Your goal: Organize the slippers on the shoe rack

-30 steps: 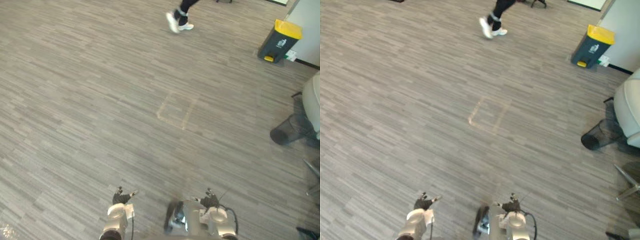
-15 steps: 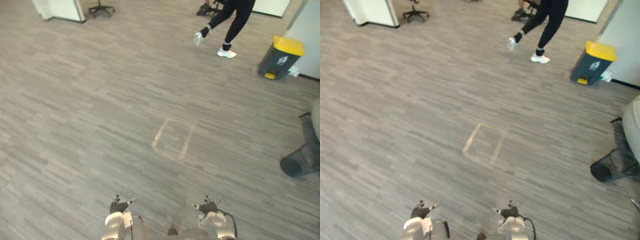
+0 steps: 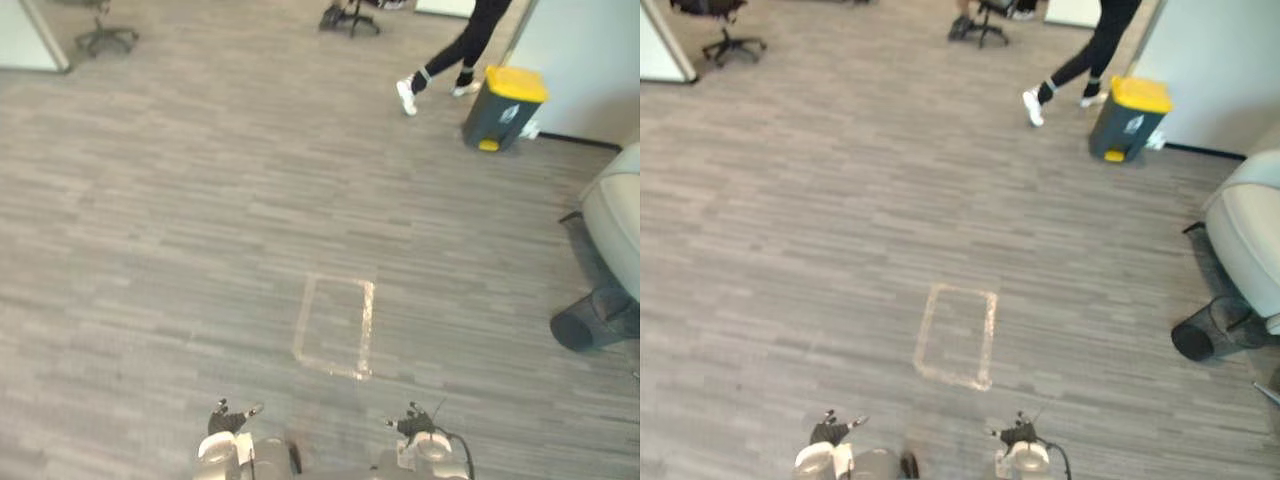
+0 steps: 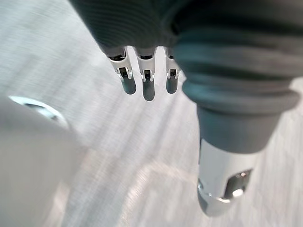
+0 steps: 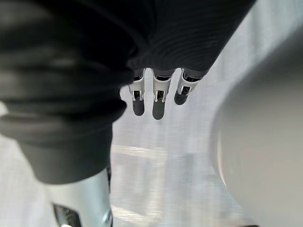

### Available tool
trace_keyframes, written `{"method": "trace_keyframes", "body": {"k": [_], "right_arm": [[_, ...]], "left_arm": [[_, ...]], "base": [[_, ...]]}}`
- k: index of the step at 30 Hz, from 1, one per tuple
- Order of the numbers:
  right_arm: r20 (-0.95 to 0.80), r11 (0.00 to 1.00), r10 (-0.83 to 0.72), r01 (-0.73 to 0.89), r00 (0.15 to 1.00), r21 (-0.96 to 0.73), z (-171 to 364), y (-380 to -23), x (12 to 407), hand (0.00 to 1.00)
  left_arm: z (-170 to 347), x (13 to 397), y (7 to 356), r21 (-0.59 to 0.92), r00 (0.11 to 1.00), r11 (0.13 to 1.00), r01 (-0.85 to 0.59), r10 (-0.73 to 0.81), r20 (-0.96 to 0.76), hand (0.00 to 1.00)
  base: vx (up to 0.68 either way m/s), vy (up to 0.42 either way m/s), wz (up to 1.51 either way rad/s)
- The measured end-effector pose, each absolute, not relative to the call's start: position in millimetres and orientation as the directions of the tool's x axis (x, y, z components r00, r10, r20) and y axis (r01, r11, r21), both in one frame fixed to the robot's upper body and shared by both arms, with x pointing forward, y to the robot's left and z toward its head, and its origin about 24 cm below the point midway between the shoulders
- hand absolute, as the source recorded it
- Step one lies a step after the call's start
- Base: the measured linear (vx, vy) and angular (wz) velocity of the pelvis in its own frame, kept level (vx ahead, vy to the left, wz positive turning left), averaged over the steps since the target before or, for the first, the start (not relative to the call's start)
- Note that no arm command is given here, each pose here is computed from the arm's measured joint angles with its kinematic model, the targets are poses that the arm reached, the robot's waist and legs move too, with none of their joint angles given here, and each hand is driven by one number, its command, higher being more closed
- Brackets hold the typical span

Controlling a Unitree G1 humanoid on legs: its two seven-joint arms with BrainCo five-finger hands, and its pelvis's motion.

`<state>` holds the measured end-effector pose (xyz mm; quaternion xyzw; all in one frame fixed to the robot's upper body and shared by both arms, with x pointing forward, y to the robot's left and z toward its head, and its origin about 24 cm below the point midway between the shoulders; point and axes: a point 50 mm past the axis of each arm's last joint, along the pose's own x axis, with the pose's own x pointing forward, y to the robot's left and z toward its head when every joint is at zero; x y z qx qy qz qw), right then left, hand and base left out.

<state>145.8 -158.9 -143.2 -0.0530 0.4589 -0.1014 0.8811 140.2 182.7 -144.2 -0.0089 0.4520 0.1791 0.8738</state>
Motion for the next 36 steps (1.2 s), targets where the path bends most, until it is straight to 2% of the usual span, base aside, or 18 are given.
{"method": "trace_keyframes", "body": {"k": [5,10,16,23,26,32,36], "right_arm": [[-0.793,0.971,-0.240,0.139,0.560,-0.196,-141.9,-165.0,151.7,0.00],[-0.797,0.967,-0.256,0.155,0.548,-0.205,-142.2,-170.5,150.8,0.00],[-0.812,0.975,-0.222,0.122,0.540,-0.185,-144.9,-156.7,145.7,0.00],[-0.831,0.967,-0.249,0.167,0.497,-0.190,-149.4,-164.8,136.8,0.00],[-0.852,0.970,-0.241,0.156,0.466,-0.189,-153.9,-162.8,128.0,0.00],[-0.837,0.974,-0.227,0.136,0.499,-0.184,-150.0,-161.0,140.3,0.00],[-0.843,0.972,-0.233,0.131,0.485,-0.193,-151.6,-164.7,138.2,0.00]], "left_arm": [[-152.7,127.1,177.6,0.147,0.486,0.953,-0.264,0.263,-0.834,0.00],[-152.1,128.4,170.3,0.121,0.490,0.951,-0.286,0.253,-0.834,0.00],[-145.9,130.7,179.7,0.135,0.527,0.943,-0.304,0.284,-0.801,0.00],[-145.0,132.6,173.6,0.117,0.547,0.945,-0.304,0.274,-0.791,0.00],[-145.8,129.8,185.9,0.152,0.533,0.941,-0.301,0.298,-0.792,0.00],[-150.2,124.8,185.1,0.166,0.507,0.949,-0.270,0.286,-0.813,0.00],[-151.1,122.9,191.6,0.192,0.501,0.951,-0.244,0.293,-0.815,0.00]], "base": [[0.40,-0.046,-0.38],[0.49,-0.145,-0.23],[0.46,0.018,-0.88],[0.41,0.294,-0.89],[0.35,0.314,-0.93],[0.21,0.219,-1.36],[0.09,-0.011,-1.21]]}}
